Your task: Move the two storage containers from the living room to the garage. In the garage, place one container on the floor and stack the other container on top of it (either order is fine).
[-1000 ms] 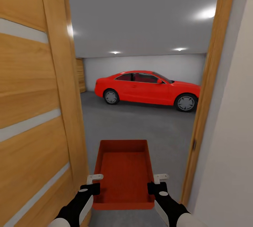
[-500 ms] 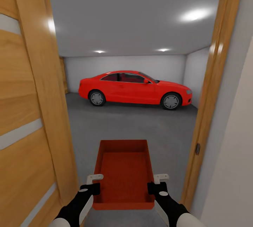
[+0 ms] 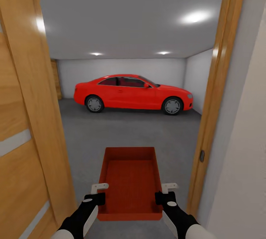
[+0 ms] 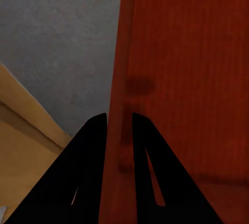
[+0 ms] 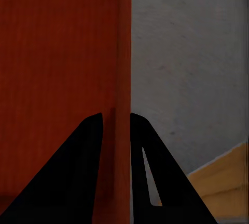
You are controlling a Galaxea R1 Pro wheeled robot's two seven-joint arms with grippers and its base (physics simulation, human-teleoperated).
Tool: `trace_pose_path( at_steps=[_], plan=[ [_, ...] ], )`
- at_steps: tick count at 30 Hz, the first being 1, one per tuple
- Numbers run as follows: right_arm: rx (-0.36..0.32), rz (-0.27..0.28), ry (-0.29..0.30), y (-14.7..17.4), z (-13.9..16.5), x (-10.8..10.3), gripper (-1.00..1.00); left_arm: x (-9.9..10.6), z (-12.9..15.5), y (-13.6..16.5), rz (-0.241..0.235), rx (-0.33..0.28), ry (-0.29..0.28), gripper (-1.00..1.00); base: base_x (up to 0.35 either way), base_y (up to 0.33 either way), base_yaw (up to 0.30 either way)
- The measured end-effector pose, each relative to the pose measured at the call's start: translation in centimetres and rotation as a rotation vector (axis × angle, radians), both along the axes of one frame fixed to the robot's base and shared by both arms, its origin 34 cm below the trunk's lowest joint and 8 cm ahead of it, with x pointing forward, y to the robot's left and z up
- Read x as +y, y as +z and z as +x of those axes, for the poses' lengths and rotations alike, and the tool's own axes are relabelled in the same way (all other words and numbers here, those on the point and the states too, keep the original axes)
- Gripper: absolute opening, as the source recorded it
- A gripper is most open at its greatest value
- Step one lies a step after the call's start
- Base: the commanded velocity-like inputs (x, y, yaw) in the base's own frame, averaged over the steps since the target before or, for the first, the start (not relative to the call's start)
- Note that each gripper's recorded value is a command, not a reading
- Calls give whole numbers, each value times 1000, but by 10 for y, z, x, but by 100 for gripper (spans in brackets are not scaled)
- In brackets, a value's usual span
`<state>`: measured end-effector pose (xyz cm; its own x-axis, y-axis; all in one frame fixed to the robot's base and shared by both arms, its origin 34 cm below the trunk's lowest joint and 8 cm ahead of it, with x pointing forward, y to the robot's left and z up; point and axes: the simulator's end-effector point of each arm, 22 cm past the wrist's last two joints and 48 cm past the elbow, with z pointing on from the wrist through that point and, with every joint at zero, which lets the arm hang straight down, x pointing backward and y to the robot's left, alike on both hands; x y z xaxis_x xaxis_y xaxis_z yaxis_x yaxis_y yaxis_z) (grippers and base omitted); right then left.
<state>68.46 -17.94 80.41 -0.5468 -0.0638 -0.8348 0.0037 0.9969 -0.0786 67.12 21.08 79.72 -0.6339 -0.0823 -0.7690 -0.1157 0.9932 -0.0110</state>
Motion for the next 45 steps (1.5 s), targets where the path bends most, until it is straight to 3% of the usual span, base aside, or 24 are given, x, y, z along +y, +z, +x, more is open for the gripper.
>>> trace_pose_path(
  at_steps=[23, 35, 45],
  plan=[
    [0, 2, 0, 0, 0, 0, -100, 0, 0, 0, 0, 0, 1, -100, 71, 62, -12],
    [0, 0, 0, 0, 0, 0, -100, 0, 0, 0, 0, 0, -1, -100, 6, 1, -234],
    [0, 2, 1, 0, 0, -1, -100, 0, 0, 0, 0, 0, 1, -100, 139, 108, -41]
  ],
)
